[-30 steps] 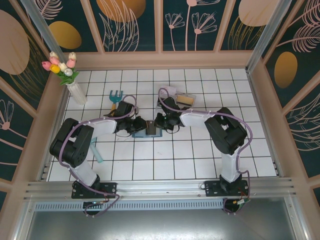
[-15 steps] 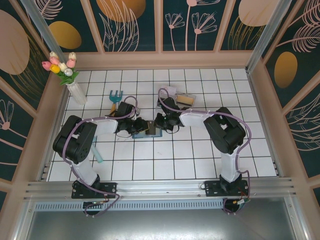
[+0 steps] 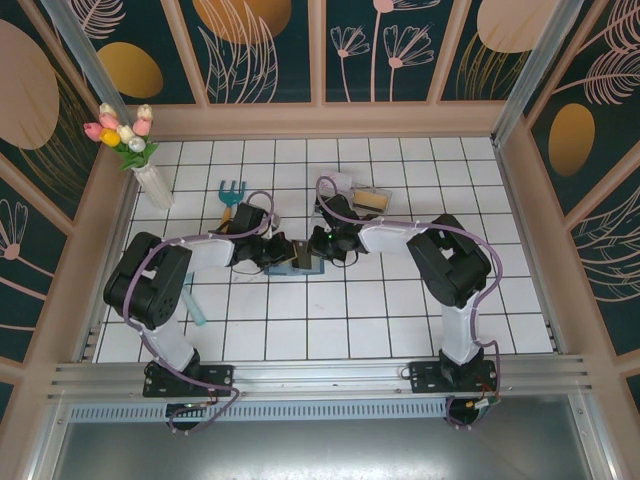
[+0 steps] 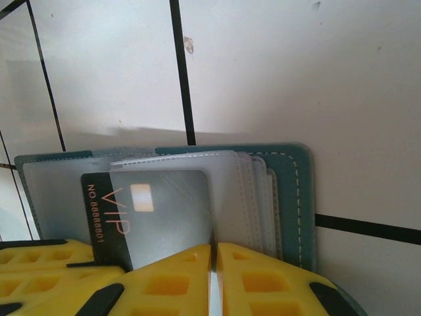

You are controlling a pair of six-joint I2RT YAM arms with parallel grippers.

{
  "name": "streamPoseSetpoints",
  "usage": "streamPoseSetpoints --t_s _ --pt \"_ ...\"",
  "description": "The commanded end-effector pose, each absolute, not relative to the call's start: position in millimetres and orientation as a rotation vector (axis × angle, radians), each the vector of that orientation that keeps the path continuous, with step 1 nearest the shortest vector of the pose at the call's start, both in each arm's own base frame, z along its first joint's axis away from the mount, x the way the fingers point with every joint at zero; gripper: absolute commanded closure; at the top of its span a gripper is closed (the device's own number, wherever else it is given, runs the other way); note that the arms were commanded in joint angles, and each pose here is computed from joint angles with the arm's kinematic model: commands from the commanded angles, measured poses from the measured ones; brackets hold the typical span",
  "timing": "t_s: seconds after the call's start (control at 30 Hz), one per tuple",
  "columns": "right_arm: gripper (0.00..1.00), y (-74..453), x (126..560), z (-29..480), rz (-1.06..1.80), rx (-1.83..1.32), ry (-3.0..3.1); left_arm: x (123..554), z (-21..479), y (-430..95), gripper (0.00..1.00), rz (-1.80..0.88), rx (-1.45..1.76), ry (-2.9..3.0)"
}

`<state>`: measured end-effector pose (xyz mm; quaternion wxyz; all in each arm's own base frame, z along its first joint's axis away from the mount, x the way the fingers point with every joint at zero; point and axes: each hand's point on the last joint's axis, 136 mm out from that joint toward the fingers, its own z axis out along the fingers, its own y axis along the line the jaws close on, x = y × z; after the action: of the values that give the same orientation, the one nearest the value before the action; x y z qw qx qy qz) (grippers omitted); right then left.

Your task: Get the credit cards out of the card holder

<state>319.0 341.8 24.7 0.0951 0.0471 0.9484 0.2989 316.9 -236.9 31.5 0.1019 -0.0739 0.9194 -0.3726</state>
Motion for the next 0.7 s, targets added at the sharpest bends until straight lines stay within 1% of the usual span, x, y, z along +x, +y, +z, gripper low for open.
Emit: streamPoseSetpoints --t_s 0.0,0.27,0.37,0.5,0.6,0.67 --pt "0.86 323 309 -2 0.749 0.211 2.898 311 27 -219 0.94 -1.002 -0.230 2.736" --pt "0.85 321 311 -1 0.749 0.225 2.891 304 26 -194 0.96 -0.828 -0.239 2.776" --pt "0.84 327 314 10 0.795 0.190 2.867 302 32 -183 0.96 -0.735 -0.223 2.779" --pt "0.80 346 320 46 0.947 0.110 2.775 296 46 -174 0.96 -0.701 -0.203 2.745" --pt "0.80 362 320 88 1.125 0.027 2.659 295 65 -175 0.96 -0.737 -0.194 2.688" --pt "0.76 368 321 118 1.206 -0.014 2.569 299 81 -177 0.96 -0.758 -0.186 2.639"
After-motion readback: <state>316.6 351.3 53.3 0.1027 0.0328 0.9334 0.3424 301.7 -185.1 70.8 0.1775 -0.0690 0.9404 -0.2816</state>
